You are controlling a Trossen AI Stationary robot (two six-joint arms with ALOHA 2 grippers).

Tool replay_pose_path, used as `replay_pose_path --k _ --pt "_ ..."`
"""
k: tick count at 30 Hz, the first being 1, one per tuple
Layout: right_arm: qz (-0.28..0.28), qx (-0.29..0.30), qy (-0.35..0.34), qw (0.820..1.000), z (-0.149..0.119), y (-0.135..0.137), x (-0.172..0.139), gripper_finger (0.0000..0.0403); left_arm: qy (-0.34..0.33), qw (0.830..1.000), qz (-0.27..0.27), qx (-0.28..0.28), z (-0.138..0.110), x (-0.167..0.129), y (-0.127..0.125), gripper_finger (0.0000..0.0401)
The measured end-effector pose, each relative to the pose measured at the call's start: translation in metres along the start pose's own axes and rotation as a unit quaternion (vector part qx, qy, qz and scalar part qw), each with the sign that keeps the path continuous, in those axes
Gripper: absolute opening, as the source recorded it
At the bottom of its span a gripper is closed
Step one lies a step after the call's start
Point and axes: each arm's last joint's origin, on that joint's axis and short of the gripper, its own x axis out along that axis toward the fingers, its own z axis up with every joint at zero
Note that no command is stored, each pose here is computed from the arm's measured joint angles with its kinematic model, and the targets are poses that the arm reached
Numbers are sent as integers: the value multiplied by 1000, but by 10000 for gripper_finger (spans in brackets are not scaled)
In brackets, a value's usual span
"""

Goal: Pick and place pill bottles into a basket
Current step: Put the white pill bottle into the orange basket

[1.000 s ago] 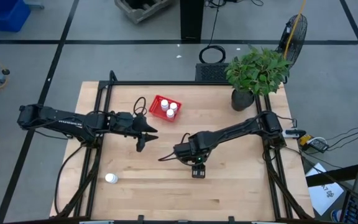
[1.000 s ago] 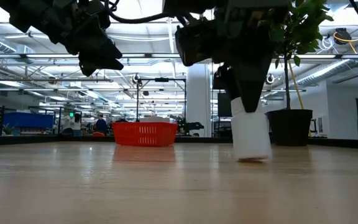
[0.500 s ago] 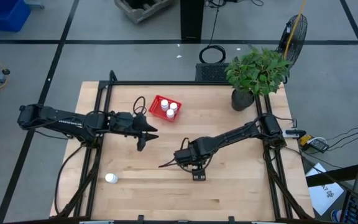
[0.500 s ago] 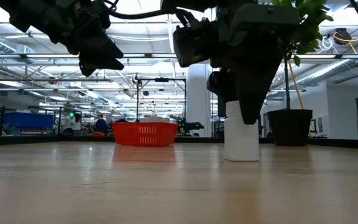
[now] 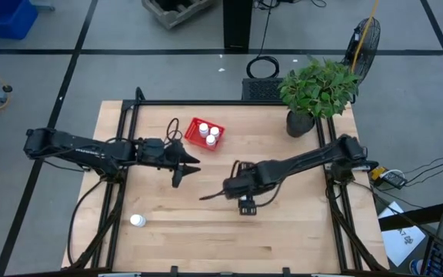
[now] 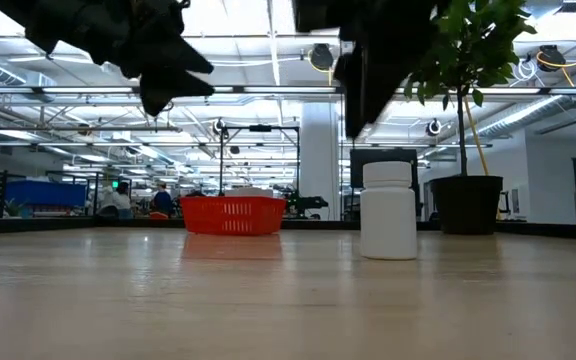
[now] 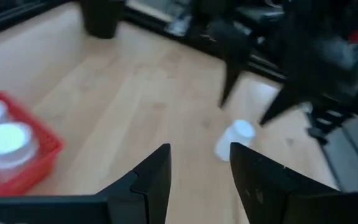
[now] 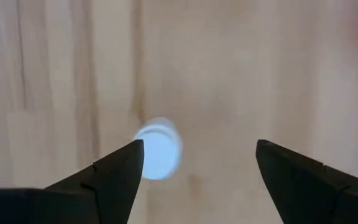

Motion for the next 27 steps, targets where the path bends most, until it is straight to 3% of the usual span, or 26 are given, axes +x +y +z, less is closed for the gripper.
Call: replay_pose_path --k 5,9,13,19,23,27 --pt "-54 15 -87 995 -16 -1 -32 304 -12 997 -61 49 -4 20 -12 173" --pt "-67 34 -159 984 -36 -1 -45 304 -17 992 -93 79 -15 39 -22 198" --pt "-79 47 -237 967 -58 -1 -49 304 -33 991 -93 87 -26 62 -31 241" --pt "-86 63 -336 936 -92 -7 -47 304 -25 994 -64 81 -24 102 -44 299" --pt "-72 79 -386 916 -113 -14 -42 304 -18 991 -69 116 -21 131 -57 313" --pt "-59 84 -430 897 -130 -20 -36 304 40 987 -56 145 -25 155 -64 314"
